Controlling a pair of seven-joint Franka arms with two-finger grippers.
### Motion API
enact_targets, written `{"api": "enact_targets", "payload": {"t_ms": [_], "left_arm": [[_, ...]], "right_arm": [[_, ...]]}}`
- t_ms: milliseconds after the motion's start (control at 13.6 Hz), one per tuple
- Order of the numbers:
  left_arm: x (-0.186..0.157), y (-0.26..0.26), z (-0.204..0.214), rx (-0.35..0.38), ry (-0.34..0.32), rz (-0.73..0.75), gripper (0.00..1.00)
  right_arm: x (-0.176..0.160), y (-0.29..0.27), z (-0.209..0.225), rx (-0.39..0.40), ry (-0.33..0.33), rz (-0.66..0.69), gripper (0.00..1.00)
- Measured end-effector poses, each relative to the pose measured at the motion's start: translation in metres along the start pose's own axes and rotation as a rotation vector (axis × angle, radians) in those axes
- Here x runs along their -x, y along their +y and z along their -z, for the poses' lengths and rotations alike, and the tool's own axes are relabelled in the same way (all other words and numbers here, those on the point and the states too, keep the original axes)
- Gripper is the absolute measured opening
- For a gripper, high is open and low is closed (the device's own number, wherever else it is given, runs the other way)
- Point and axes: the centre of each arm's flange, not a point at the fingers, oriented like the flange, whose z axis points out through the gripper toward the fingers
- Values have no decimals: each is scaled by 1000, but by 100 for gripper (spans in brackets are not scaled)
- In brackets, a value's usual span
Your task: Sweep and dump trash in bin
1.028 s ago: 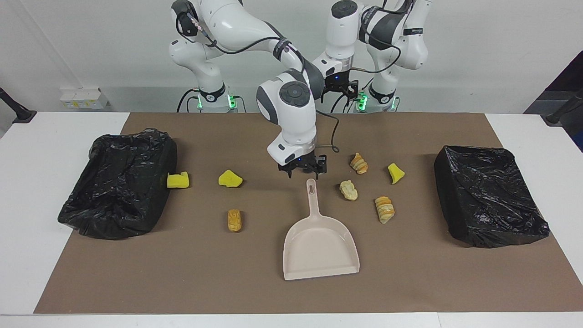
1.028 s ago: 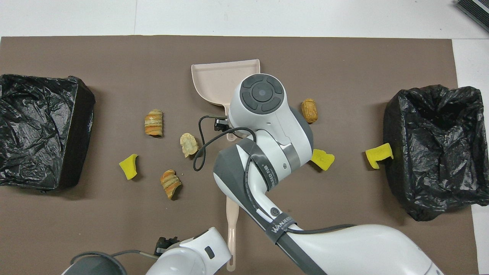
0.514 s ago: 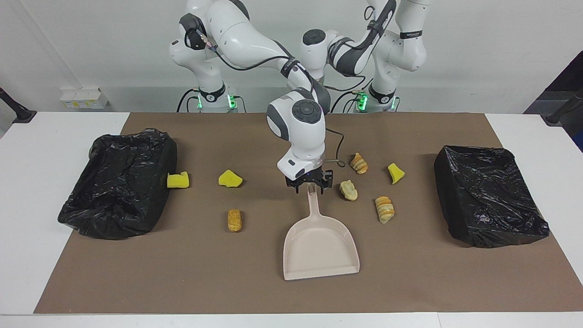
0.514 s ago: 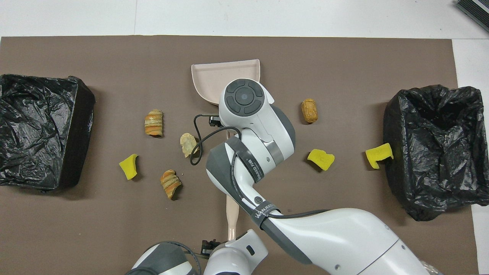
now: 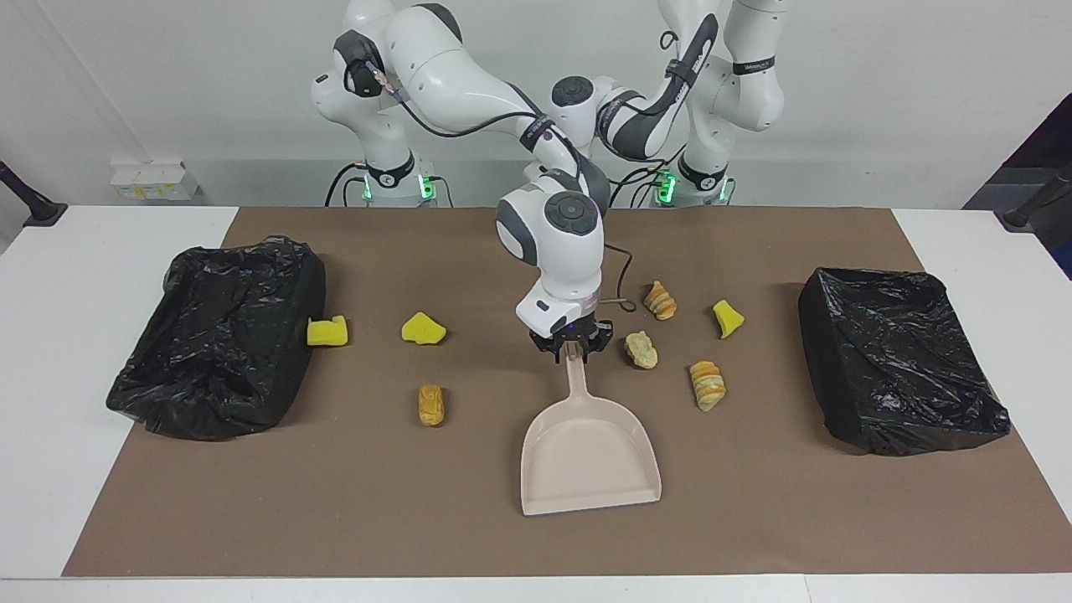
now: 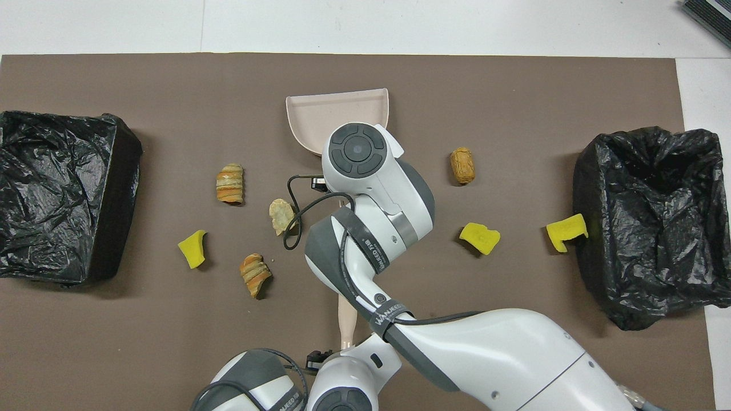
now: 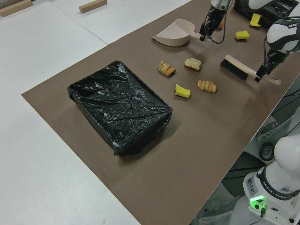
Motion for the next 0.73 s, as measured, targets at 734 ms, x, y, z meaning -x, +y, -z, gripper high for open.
{"api": "enact_targets", "payload": {"t_ms": [734], "left_arm": [[-32, -26, 28, -130, -10, 9, 26]], "right_arm": [[-27, 34, 52, 3, 71, 248, 33]]}}
